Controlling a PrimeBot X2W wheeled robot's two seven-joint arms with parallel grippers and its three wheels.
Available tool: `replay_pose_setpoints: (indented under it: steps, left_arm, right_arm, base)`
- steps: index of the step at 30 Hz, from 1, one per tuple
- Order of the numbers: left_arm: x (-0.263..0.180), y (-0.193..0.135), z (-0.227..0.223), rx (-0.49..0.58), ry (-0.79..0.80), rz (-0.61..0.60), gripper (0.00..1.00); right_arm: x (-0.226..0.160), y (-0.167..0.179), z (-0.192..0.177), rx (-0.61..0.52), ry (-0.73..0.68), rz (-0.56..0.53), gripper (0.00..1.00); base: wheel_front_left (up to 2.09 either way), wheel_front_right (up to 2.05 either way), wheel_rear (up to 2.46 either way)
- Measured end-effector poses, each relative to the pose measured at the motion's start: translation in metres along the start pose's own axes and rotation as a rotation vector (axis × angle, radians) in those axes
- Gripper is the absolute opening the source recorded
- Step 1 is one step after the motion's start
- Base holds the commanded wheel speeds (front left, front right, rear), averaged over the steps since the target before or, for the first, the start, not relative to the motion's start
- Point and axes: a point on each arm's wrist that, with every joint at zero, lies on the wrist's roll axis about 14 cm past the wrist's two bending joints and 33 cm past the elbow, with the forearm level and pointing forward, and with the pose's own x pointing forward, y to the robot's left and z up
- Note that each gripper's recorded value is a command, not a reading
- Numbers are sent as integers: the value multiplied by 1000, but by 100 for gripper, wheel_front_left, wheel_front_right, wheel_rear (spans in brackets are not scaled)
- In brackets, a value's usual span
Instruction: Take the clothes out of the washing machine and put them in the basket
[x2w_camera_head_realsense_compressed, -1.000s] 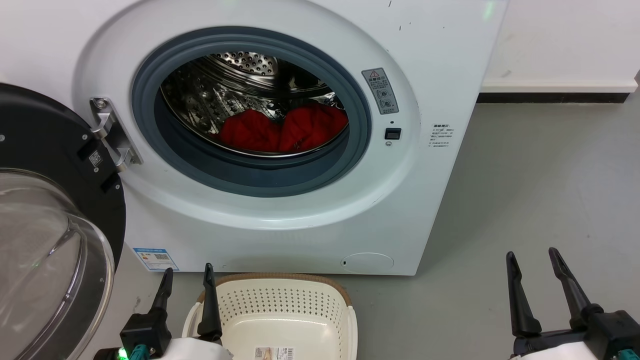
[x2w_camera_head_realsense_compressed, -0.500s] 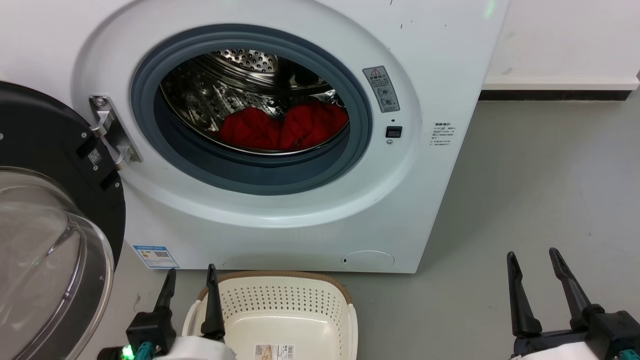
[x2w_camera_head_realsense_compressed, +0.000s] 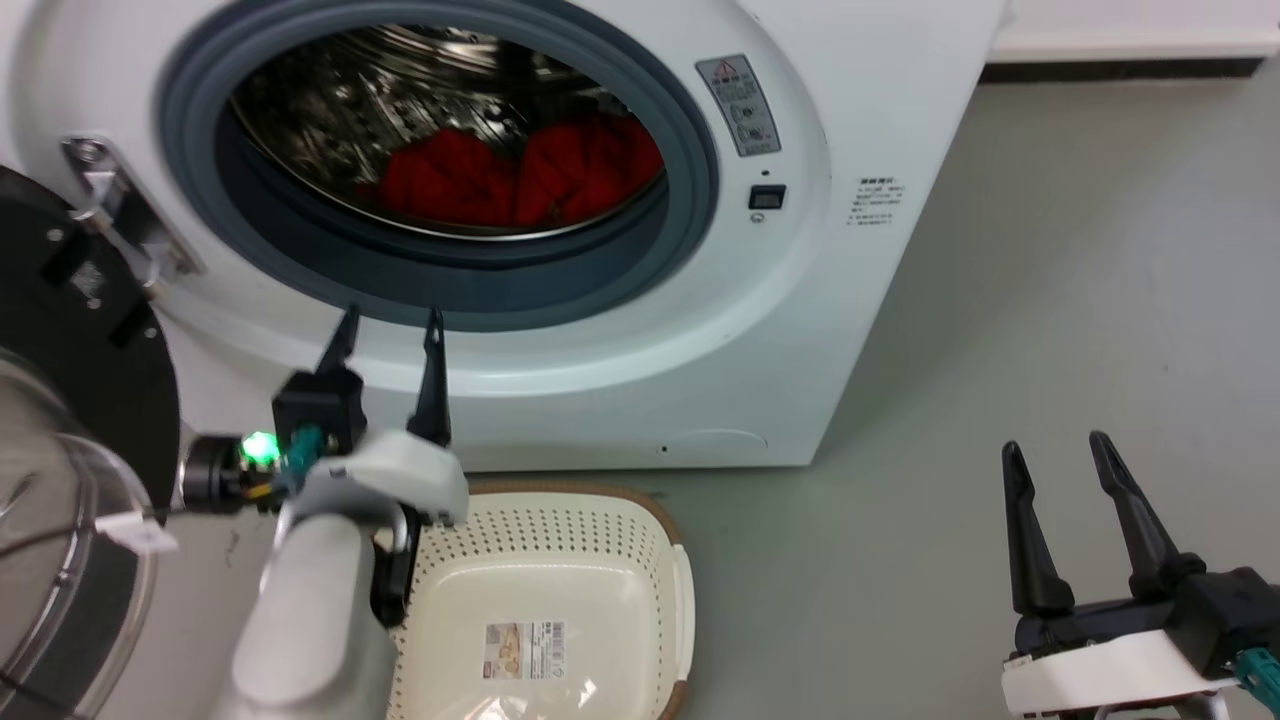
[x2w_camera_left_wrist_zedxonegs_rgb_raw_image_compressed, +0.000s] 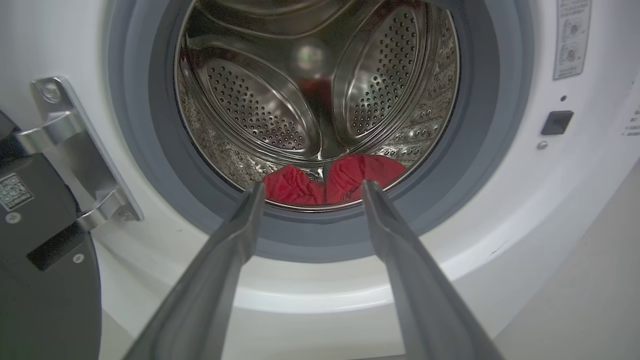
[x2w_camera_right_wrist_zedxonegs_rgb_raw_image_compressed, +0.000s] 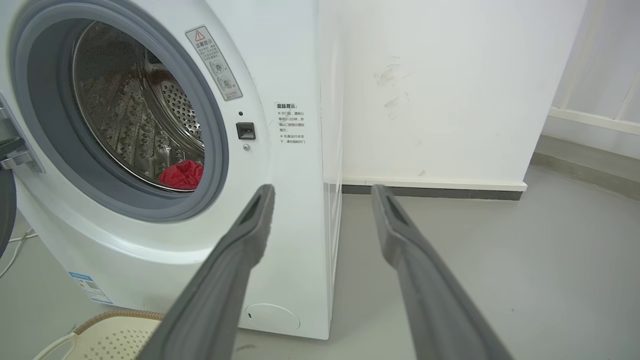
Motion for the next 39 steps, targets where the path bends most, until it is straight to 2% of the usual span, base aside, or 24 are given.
replay_pose_setpoints:
  steps: [11,12,18,29,35,39]
  left_arm:
    - [118,2,-20,103,98,-57,100]
    - [147,5,-28,115,131,-61,100]
    - [202,14,-48,155,207,-65,100]
    - [261,15,-109,251,420,-94,100]
    - [273,16,-149,242,590,-89,100]
    - [276,29,-169,232,702,-59,100]
  right_arm:
    - [25,-23,-23,-2,47,-60,100]
    - [31,-29,-33,1,68,-75,100]
    - [46,-42,-49,7,94,-106,100]
    - [48,-58,-88,15,189,-153,100]
    - [45,-68,-103,11,233,-182,100]
    - [44,-74,-111,11,252,-199,100]
  base:
    - [0,0,0]
    - [0,0,0]
    - [0,0,0]
    - [0,0,0]
    - [0,0,0]
    - [0,0,0]
